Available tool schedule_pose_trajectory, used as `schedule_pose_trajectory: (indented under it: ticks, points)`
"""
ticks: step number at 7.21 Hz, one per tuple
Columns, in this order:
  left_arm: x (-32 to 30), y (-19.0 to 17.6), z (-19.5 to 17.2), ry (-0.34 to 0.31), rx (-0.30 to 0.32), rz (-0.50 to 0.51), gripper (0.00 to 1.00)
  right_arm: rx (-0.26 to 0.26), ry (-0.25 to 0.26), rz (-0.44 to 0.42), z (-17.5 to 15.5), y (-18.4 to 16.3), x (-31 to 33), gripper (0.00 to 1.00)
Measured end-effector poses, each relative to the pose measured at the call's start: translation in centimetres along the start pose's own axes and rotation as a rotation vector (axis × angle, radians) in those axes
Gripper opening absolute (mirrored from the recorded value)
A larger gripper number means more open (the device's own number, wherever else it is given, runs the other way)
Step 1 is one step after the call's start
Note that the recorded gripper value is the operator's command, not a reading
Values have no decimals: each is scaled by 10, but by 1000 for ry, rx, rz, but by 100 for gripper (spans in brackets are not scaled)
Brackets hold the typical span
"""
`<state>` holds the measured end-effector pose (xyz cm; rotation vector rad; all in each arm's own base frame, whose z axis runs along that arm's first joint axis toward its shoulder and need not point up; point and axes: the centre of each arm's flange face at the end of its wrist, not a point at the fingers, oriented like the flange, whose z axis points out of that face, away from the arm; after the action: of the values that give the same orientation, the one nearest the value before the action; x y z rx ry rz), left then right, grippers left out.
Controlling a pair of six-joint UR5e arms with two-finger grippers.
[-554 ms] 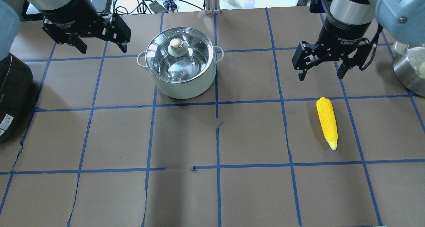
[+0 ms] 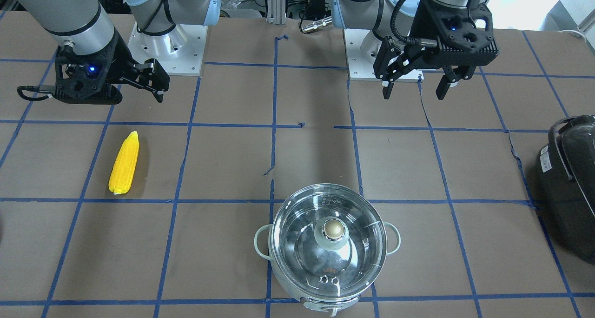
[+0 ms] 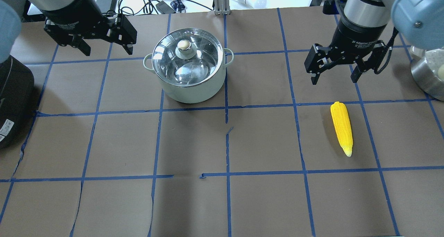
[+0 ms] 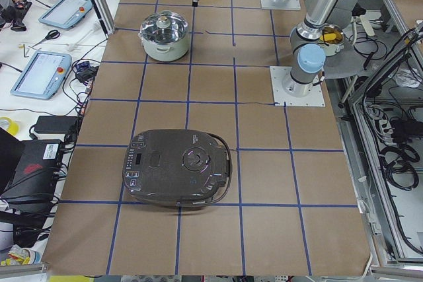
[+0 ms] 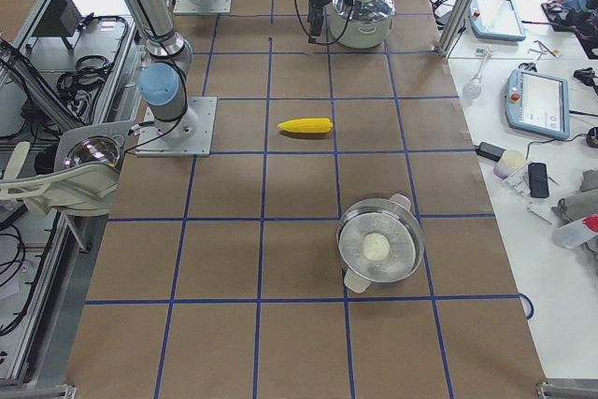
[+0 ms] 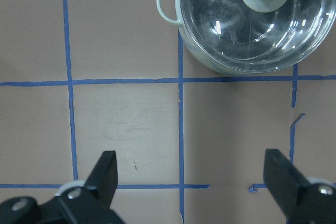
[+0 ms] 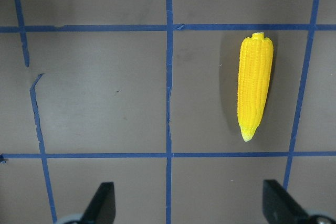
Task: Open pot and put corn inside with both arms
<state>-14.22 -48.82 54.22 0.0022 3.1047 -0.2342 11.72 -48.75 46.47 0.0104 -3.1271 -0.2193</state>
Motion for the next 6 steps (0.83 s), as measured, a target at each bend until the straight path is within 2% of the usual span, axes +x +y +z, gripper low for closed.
schedule_pose_trajectory:
  ticks: [6]
  points:
    - [0, 0, 1, 0, -2, 0, 100, 16, 0, 1, -1, -1, 0, 100]
